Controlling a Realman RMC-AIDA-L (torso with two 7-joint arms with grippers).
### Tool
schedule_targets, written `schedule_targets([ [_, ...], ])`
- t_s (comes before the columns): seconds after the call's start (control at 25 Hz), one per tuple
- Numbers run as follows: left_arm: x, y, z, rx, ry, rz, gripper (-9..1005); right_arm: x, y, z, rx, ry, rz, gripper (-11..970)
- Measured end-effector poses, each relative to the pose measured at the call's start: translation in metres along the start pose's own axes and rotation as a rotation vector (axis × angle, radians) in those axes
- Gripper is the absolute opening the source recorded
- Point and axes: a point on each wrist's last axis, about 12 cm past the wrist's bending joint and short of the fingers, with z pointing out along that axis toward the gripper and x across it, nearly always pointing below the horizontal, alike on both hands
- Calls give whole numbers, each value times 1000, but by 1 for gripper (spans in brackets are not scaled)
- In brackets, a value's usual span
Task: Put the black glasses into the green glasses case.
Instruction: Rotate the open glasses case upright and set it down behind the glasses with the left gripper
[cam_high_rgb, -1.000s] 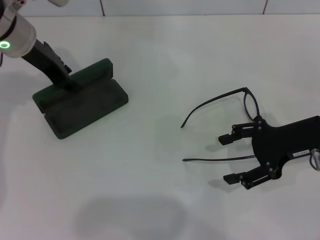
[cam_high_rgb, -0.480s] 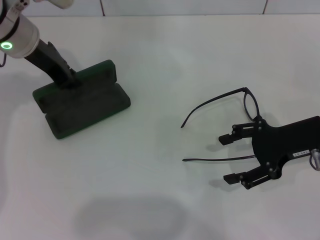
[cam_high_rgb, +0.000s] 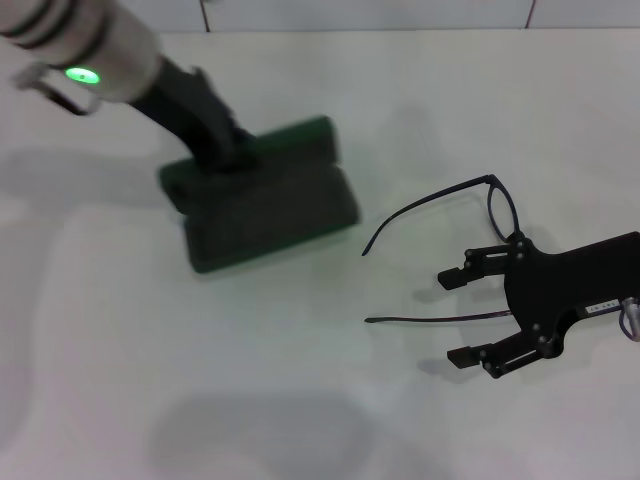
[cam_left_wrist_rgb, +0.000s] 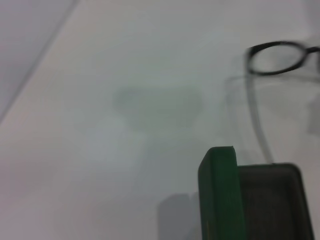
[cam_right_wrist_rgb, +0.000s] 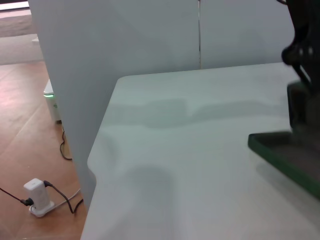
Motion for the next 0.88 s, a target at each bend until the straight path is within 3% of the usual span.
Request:
schedule_targets([
  [0.16,-23,-17,24,8,38,117,215,0,0,0,-4,-1,-1,860],
  [0.32,-37,-23,39,16,45,161,217,0,1,0,-10,-2,-3,859],
  [0.88,-34,-9,45,-69,74,212,225,1,2,0,-11,-4,-5,860],
])
